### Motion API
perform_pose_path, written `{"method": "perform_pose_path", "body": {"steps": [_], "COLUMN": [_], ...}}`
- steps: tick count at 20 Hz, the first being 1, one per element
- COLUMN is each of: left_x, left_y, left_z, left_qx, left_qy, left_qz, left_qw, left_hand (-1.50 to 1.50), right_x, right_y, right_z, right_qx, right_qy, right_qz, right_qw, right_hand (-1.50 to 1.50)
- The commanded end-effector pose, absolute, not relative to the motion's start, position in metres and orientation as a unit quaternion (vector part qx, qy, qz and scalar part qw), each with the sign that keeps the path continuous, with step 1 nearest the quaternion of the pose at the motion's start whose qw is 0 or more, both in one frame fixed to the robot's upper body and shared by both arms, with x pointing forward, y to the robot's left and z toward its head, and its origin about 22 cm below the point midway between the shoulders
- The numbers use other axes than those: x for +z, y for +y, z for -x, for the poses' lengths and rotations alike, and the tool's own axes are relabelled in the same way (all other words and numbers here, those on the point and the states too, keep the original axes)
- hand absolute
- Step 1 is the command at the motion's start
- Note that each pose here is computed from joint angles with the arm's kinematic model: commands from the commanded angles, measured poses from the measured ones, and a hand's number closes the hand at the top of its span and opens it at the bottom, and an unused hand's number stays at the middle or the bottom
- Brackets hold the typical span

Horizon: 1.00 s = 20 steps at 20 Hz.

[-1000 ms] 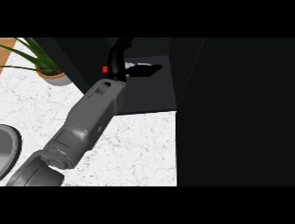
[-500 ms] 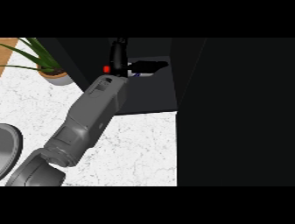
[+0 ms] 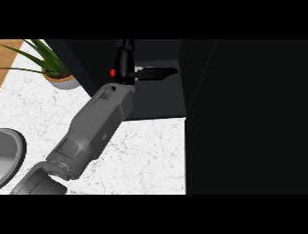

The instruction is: Pick up the bottled water, place it into the cabinet and close the cabinet

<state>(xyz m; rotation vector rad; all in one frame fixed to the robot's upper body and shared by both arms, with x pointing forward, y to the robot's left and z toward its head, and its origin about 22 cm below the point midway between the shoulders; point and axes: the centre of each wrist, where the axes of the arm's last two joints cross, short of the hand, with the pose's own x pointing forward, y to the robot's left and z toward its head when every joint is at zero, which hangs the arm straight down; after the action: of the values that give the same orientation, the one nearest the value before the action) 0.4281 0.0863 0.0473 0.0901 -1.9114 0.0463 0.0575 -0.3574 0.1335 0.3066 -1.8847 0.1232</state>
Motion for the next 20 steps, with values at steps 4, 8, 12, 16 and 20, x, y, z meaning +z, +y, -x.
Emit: {"method": "perform_pose_path", "body": {"steps": [4,8,12,16,20], "left_x": [0.033,0.025,0.023,0.013,-0.011], "left_y": [0.076,0.068,0.051,0.049,0.053], "left_z": [-0.403,-0.379,-0.345,-0.312,-0.267], "left_qx": [0.032,0.026,0.03,0.043,0.055], "left_qy": [-0.811,-0.808,-0.803,-0.8,-0.8], "left_qz": [0.013,0.046,0.072,0.095,0.104], "left_qw": [0.584,0.586,0.591,0.591,0.588], "left_hand": [-1.5,-1.5,-1.5,-1.5,-1.5], "right_x": [0.151,0.159,0.156,0.162,0.163], "right_y": [-0.335,-0.331,-0.342,-0.333,-0.328], "right_z": [-0.051,-0.047,-0.05,-0.055,-0.054], "right_qx": [0.063,0.056,0.06,0.059,0.053], "right_qy": [-0.812,-0.815,-0.811,-0.814,-0.816], "right_qz": [-0.125,-0.113,-0.105,-0.109,-0.095], "right_qw": [0.567,0.565,0.572,0.568,0.568], "right_hand": [-1.5,-1.5,-1.5,-1.5,-1.5]}}
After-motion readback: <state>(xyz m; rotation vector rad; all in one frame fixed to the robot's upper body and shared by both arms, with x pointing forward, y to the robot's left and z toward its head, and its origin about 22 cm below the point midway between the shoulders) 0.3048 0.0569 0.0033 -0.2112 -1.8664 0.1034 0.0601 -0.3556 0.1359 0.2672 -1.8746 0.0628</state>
